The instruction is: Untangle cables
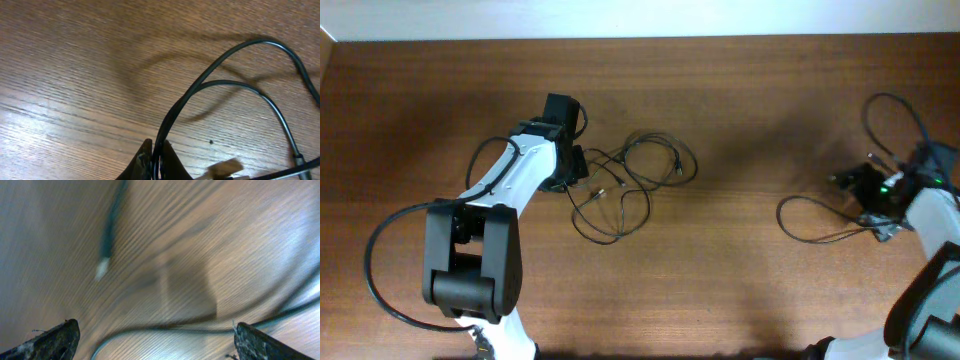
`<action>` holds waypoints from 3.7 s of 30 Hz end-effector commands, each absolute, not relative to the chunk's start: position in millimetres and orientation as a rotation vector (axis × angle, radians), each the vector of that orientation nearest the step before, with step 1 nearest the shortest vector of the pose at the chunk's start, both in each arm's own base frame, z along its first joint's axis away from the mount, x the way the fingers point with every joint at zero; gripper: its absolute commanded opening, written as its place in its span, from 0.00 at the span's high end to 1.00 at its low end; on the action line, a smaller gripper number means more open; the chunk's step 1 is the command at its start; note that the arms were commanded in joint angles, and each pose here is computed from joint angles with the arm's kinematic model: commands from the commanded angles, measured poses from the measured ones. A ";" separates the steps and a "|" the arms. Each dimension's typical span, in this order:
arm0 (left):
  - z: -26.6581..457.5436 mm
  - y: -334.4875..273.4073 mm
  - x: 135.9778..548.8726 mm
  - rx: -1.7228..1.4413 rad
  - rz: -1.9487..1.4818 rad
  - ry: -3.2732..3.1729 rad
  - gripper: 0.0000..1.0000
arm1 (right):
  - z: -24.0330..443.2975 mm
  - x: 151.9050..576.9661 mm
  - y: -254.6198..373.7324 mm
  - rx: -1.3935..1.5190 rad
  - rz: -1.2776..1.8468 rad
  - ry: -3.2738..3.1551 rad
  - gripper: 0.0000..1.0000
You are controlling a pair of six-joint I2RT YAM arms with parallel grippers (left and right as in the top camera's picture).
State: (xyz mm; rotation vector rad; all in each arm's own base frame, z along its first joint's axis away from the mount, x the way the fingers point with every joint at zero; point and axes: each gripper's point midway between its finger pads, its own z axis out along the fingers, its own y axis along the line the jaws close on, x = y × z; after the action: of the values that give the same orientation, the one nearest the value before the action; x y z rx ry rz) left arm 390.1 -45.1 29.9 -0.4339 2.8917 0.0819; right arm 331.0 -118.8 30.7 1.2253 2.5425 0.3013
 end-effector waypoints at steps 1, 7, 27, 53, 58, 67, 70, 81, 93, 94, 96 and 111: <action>29.7 -56.7 390.2 -0.435 -0.010 2.897 0.95 | 32.0 343.5 -75.3 1.054 0.361 2.634 0.02; 32.7 -80.7 398.7 -0.411 -0.213 2.883 0.99 | 32.0 351.7 -8.1 0.801 0.401 2.743 0.02; 39.4 -103.3 408.0 -0.376 -0.404 2.850 1.00 | 32.0 351.9 0.4 0.768 0.405 2.754 0.02; -3.5 -75.6 401.7 -0.384 -0.187 2.775 0.66 | 32.0 351.9 0.4 0.768 0.405 2.754 0.02; -2.9 -77.1 409.4 -0.335 -0.198 2.733 1.00 | 32.0 351.9 0.4 0.768 0.405 2.754 0.02; 185.5 -111.6 441.9 -0.202 -0.528 2.335 1.00 | 32.3 352.7 0.4 0.766 0.407 2.751 0.02; 216.7 -109.1 427.8 -0.190 -0.537 2.285 1.00 | 37.8 357.8 14.3 0.737 0.532 2.734 0.02; 124.0 -121.5 386.8 -0.238 -0.602 2.679 1.00 | 50.6 343.2 31.3 0.655 0.653 2.791 0.12; 44.4 -120.1 366.9 -0.254 -0.554 2.936 0.92 | 115.3 326.1 113.2 -0.006 0.883 2.756 0.02; 40.9 -119.4 366.4 -0.232 -0.544 2.944 0.91 | 115.4 323.1 121.8 -0.043 0.890 2.761 0.02; 34.8 -118.7 365.3 -0.238 -0.536 2.961 0.89 | 115.5 320.3 133.3 -0.097 0.892 2.762 0.02; 101.6 -169.4 381.6 0.384 -0.394 2.878 0.47 | 98.9 330.5 107.6 -0.057 0.566 2.804 0.02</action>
State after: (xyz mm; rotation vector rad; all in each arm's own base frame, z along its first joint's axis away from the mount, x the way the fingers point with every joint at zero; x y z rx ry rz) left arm 402.0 -139.8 107.4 0.0607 2.8850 -0.4233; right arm 326.3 119.2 103.4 -0.0773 2.7910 0.6862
